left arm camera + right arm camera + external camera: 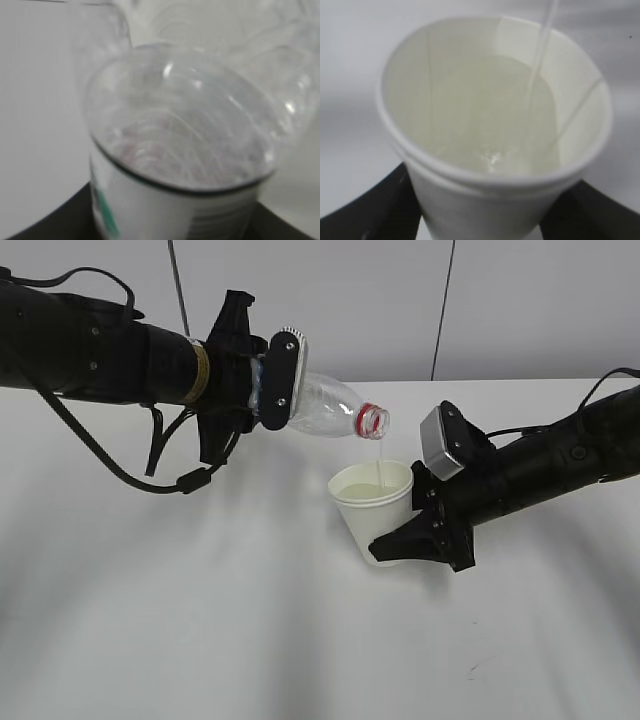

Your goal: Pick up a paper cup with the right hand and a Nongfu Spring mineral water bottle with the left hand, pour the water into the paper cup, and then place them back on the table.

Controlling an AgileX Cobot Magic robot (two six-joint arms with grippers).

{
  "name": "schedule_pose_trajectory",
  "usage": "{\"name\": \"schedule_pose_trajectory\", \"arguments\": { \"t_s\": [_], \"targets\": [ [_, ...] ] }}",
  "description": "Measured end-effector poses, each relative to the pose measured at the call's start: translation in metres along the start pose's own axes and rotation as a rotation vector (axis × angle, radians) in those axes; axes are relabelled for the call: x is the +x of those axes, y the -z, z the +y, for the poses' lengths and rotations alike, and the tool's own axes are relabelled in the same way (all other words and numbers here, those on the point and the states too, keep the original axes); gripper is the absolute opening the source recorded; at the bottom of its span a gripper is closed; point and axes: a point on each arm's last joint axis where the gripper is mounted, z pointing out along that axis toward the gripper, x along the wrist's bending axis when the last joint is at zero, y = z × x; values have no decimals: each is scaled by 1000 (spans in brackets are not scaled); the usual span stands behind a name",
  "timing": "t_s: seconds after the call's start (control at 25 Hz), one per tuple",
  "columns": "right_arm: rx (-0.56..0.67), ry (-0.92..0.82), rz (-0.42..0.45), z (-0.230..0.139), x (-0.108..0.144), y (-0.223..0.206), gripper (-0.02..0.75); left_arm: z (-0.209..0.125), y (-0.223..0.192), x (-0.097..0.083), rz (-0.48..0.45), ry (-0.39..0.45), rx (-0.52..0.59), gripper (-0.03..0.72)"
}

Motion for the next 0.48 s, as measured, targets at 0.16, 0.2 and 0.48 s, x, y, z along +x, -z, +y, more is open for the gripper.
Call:
{"name": "schedule_pose_trajectory", "arguments": {
  "t_s": [0.16,0.2,0.48],
  "targets": [
    [-26,9,-31,2,-3,0,458,2,0,0,1,142,-24,340],
    [-28,9,-45,3,-4,0,458,2,0,0,2,185,-29,340],
    [-70,2,-148,6,-13,1,458,-9,0,3,25,518,-46,340]
  ]
}}
